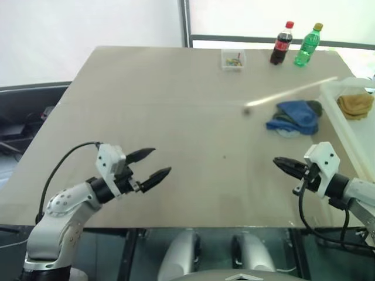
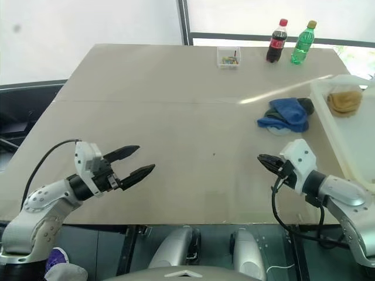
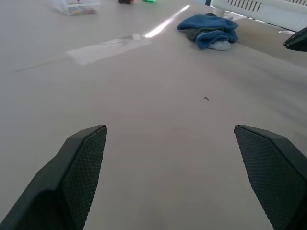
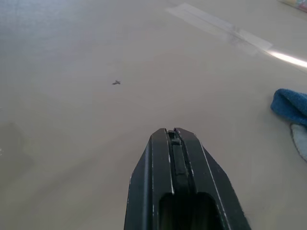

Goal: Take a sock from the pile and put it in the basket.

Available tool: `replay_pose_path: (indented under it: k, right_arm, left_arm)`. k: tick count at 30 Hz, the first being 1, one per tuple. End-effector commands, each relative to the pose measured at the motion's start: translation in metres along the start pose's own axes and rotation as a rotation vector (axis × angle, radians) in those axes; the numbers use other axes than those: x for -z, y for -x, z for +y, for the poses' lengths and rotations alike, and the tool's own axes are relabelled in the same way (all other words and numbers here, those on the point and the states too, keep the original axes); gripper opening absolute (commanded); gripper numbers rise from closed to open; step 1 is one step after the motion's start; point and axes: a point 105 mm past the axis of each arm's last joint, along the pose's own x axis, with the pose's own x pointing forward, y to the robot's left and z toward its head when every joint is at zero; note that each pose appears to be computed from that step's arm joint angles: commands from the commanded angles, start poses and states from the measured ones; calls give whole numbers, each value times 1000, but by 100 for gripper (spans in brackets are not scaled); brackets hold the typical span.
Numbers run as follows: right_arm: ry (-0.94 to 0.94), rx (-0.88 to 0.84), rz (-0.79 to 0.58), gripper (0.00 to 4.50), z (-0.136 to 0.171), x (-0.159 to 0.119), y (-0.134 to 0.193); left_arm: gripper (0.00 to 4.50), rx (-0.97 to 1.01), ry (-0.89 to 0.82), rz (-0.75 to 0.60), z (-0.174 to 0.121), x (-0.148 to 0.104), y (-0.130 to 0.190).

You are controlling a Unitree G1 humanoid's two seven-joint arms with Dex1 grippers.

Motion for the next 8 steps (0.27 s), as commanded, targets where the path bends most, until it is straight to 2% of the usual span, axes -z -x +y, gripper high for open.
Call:
replay_pose_path:
  k: [1,8]
  right_arm:
    - [55,-1,-30,4,0,-6,0]
    - [72,7,-22,4,0,-3,-2]
  left_arm:
    - [450,-7,-22,-23,-3,-10,5]
    - [450,-4,-3,-5,-7,-8,7]
